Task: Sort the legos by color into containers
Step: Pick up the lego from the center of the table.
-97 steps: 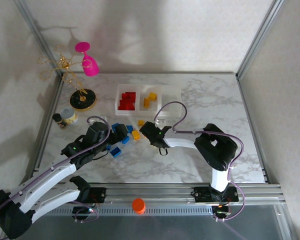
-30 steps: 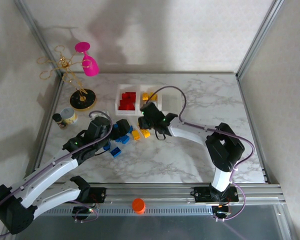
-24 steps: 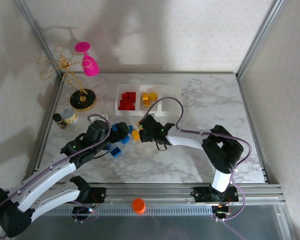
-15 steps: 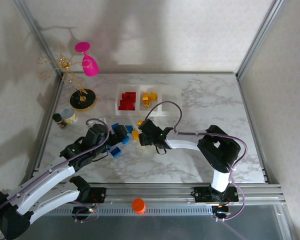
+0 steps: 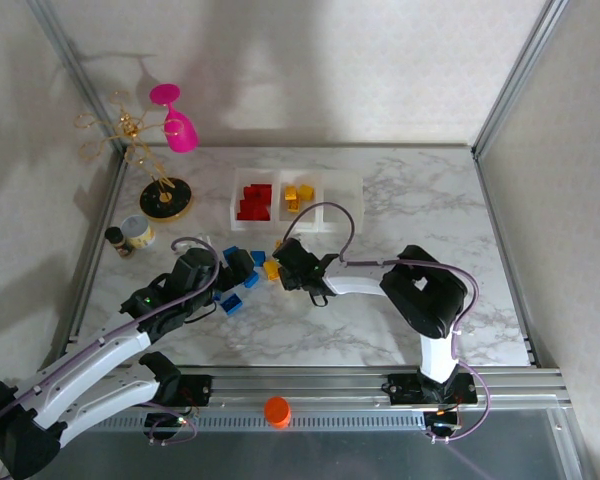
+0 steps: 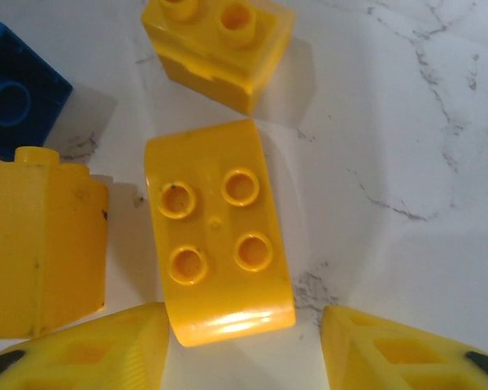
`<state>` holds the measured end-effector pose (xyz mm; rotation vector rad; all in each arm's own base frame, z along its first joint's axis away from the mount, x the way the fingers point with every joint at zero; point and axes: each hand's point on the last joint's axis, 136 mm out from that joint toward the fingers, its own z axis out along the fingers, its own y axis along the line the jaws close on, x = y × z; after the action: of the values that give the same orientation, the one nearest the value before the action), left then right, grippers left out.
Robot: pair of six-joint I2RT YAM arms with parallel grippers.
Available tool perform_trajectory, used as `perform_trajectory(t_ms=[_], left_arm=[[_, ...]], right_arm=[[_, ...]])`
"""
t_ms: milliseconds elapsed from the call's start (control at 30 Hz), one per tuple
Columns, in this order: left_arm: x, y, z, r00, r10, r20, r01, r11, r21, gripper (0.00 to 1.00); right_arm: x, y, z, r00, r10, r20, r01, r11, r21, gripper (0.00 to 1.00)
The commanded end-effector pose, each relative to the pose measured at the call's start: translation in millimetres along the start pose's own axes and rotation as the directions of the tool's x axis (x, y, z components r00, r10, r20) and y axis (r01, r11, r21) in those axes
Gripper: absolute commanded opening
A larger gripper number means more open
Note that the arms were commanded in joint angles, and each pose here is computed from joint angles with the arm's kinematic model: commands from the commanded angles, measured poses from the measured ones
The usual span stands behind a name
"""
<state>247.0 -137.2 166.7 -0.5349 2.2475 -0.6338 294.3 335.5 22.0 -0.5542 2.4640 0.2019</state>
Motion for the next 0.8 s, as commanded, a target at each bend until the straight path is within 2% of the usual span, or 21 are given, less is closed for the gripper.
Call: perform_trajectory(t_ms=[0, 233, 433, 600, 767], left_arm=[[-2.3, 1.6, 0.0, 1.000, -0.003, 0.015, 0.003, 1.000, -0.015, 1.00], [-5.0, -1.7, -1.6, 1.000, 0.005, 0.016, -0.005, 1.000, -0.016, 1.00], [-9.8, -7.2, -4.7, 1.000, 0.012, 0.027, -0.012, 1.000, -0.003, 1.00], [-15.3, -17.5, -3.0, 0.999, 0.017, 0.039, -0.018, 1.000, 0.019, 1.00], [-25.2, -37.6, 0.8, 0.998, 0.051, 0.048, -0.054, 0.998, 0.044, 1.00]], right_arm=[[-12.2, 5.7, 5.6, 0.999, -0.034, 0.021, 0.034, 0.999, -0.018, 0.49], [-16.6, 5.0, -2.2, 0.999, -0.041, 0.018, 0.041, 0.999, -0.017, 0.38], [-30.2, 0.2, -36.3, 0.998, 0.001, 0.062, 0.002, 0.999, -0.048, 0.32], [-56.9, -22.3, -61.7, 0.993, 0.062, 0.101, -0.059, 0.998, -0.024, 0.31], [-96.4, -51.0, -66.1, 0.980, 0.117, 0.163, -0.122, 0.992, 0.024, 0.28]])
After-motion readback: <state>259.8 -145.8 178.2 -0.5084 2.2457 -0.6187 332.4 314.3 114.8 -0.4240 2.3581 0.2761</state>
